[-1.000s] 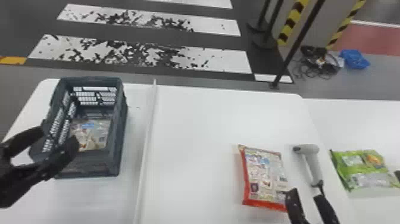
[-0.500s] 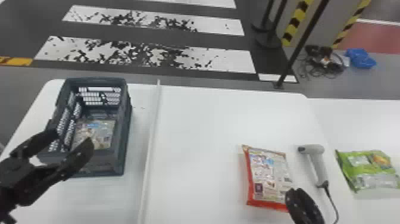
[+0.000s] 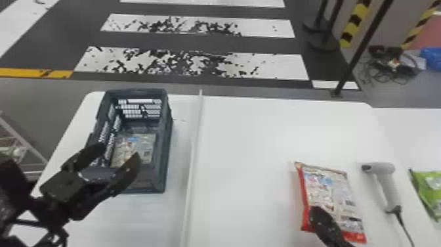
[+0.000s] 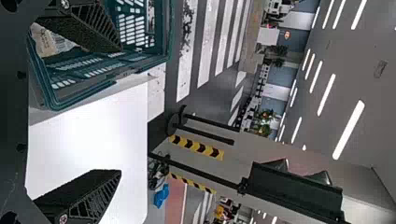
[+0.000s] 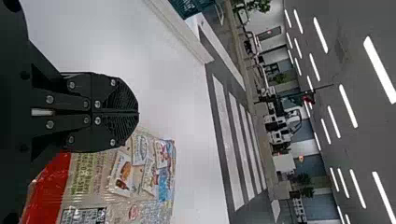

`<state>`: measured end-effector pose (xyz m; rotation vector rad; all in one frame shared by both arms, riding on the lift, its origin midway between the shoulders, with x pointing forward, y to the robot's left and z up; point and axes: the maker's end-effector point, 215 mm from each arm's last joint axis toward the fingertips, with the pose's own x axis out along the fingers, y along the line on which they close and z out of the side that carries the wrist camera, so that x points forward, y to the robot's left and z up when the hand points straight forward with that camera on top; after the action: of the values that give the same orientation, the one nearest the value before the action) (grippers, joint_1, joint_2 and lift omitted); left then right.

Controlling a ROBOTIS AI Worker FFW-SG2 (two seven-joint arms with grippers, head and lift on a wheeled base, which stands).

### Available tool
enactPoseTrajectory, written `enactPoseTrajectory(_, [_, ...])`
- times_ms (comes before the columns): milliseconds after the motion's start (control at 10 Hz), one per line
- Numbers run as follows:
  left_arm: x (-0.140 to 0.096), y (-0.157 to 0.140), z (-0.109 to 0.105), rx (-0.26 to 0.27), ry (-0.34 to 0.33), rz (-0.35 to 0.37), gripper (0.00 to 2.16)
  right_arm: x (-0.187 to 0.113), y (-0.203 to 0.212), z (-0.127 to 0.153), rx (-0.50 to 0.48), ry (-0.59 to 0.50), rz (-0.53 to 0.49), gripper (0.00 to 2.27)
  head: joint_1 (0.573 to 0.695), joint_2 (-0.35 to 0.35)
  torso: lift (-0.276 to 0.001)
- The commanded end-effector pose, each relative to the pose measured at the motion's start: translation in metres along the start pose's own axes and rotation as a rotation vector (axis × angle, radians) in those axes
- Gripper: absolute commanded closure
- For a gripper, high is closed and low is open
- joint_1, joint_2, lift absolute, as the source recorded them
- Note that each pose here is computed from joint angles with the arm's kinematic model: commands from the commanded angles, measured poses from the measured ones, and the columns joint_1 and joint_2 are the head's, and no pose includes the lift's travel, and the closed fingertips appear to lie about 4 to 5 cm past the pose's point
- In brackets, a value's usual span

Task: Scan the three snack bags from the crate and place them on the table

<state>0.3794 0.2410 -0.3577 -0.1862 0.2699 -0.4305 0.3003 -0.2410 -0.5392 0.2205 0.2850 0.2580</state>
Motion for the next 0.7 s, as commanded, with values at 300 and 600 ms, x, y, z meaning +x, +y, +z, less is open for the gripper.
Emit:
enactPoseTrajectory(300, [0.003, 0.011, 0.001, 0.008, -0.001, 0.013, 0.07, 0.026, -0.012, -0.016, -0.04, 0.032, 0.002, 2.13, 0.695, 0.007, -0.036])
enactPoseTrajectory(600, [0.012, 0.007, 0.002, 0.001, -0.003, 0.015, 0.07, 0.024, -0.029, -0.031, -0.054, 0.071, -0.011, 2.13, 0.695, 0.0, -0.036])
